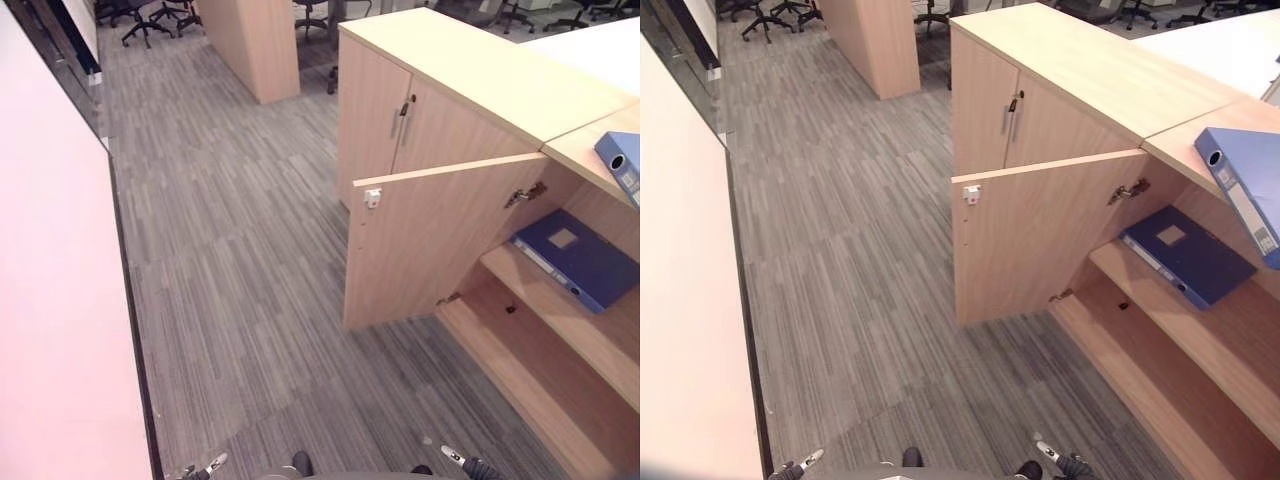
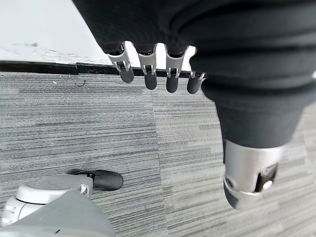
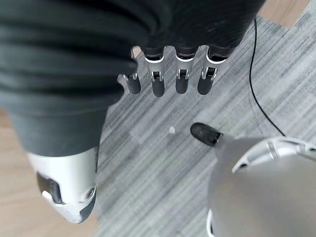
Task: Put the empty folder in the office cabinet
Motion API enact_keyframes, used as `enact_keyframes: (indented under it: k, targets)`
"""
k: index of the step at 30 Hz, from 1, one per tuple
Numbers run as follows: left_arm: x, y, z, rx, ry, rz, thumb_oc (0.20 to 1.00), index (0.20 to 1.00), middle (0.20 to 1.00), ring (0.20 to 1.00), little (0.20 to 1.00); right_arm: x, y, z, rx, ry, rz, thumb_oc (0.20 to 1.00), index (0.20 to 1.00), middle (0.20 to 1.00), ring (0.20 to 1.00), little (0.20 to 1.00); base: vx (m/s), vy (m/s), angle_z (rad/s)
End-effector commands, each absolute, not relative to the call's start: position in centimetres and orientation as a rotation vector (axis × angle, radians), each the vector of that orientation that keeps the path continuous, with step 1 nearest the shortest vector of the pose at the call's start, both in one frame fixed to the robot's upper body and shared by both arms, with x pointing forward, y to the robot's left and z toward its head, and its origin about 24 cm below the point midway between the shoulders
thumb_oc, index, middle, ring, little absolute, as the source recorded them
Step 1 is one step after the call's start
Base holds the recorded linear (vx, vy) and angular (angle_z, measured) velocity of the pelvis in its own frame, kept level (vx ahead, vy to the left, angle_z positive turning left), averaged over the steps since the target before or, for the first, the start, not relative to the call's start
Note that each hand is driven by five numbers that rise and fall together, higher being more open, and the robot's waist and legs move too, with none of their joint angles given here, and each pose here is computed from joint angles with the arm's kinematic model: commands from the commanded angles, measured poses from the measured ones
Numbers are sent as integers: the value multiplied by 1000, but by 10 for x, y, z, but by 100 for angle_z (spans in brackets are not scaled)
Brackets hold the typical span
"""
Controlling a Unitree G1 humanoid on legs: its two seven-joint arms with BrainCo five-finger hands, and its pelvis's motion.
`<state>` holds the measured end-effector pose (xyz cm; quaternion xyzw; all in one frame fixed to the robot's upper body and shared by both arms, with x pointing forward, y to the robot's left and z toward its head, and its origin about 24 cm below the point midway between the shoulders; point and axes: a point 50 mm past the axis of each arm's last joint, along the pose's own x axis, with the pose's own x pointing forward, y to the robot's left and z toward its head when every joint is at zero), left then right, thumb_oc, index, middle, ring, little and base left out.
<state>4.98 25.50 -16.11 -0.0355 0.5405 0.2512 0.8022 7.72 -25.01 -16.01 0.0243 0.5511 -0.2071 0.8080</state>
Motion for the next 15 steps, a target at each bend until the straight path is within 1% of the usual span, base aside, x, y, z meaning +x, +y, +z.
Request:
enact_keyframes:
  k: [1, 2, 4, 6, 9, 11, 13, 15]
  targets:
    - [71, 257, -157, -9, 1114, 464, 1000, 1000, 1000, 1000, 1000, 98, -245, -158, 61, 1139, -437, 1000, 1000, 1000, 1000, 1000, -3, -63, -5]
    - [72, 256, -157, -8, 1111, 457, 1000, 1000, 1000, 1000, 1000, 99, -245, -158, 59, 1138, -434, 1000, 1000, 1000, 1000, 1000, -8, -112, -7]
    - [81, 248, -158, 22, 1104, 381, 1000, 1000, 1000, 1000, 1000, 107, -243, -156, 51, 1119, -403, 1000, 1000, 1000, 1000, 1000, 7, -131, -40]
    - [82, 246, -158, 29, 1106, 359, 1000, 1000, 1000, 1000, 1000, 107, -243, -156, 47, 1120, -397, 1000, 1000, 1000, 1000, 1000, 35, -112, -54]
    - [84, 240, -159, 87, 1121, 276, 1000, 1000, 1000, 1000, 1000, 99, -243, -159, 7, 1170, -359, 1000, 1000, 1000, 1000, 1000, 53, -148, -51]
    - [88, 240, -158, 107, 1112, 258, 1000, 1000, 1000, 1000, 1000, 98, -243, -159, 0, 1174, -355, 1000, 1000, 1000, 1000, 1000, 31, -160, -76]
    - [104, 235, -155, 126, 1067, 206, 1000, 1000, 1000, 1000, 1000, 106, -247, -156, -5, 1148, -355, 1000, 1000, 1000, 1000, 1000, 28, -293, -72]
    - [118, 232, -150, 110, 1007, 198, 1000, 1000, 1000, 1000, 1000, 113, -251, -152, -15, 1125, -353, 1000, 1000, 1000, 1000, 1000, 42, -147, -62]
